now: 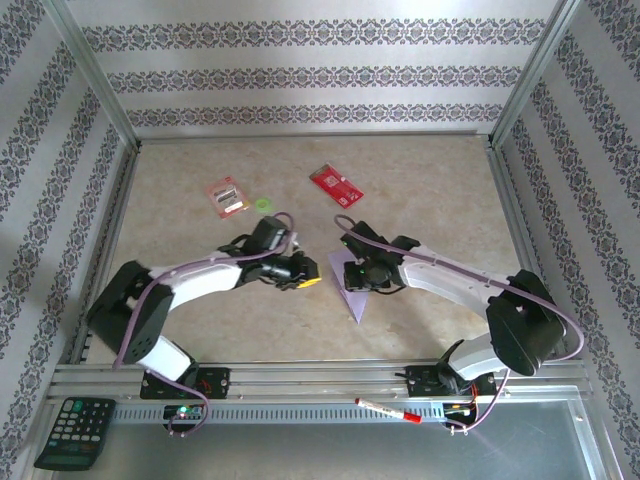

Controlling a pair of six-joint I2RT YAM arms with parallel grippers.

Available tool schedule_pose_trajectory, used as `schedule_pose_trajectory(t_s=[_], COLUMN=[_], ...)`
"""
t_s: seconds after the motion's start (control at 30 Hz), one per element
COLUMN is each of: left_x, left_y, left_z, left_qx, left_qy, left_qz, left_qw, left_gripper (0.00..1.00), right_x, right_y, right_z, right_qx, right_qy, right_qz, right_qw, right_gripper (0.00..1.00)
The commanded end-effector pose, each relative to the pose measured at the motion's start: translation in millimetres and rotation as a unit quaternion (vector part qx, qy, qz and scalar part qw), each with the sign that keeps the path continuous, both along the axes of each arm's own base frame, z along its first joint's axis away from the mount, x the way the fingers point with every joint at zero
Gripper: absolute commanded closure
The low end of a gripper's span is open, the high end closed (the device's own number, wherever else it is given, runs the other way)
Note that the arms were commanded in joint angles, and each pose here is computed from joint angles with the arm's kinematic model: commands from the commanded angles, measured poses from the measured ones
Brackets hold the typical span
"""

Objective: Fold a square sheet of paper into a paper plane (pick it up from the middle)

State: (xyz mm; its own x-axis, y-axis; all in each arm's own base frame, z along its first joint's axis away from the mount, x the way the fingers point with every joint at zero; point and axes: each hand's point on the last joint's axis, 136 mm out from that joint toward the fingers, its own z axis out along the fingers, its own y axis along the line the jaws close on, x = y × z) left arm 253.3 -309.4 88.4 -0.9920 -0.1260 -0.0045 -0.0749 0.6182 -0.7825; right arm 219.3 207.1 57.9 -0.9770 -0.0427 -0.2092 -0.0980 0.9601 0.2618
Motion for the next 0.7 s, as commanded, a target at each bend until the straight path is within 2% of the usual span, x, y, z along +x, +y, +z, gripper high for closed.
schedule_pose_trajectory(t_s=[0.0,0.23,0.4,0.67], left_x=[5,17,22,30], left_y=[-38,-50,-38,-21], left_z=[2,-39,-63,-80], left_qx=[-0.02,0.025,0.037,0.054], left_qy=[0.005,0.045,0.067,0.078], left_qz=[-0.025,-0.061,-0.077,-0.123], left_qw=[0.999,0.997,0.994,0.988], left_gripper=[0.84,0.94,0.95,0.94], right_x=[-3,-16,-24,-27], right_y=[10,5,11,50], right_z=[-4,-29,-41,-45], right_qx=[0.085,0.117,0.136,0.156], right_qy=[0.008,0.032,0.042,0.043], right_qz=[0.005,-0.032,-0.057,-0.064], right_qw=[0.996,0.992,0.988,0.985], right_gripper=[0.8,0.85,0.86,0.84])
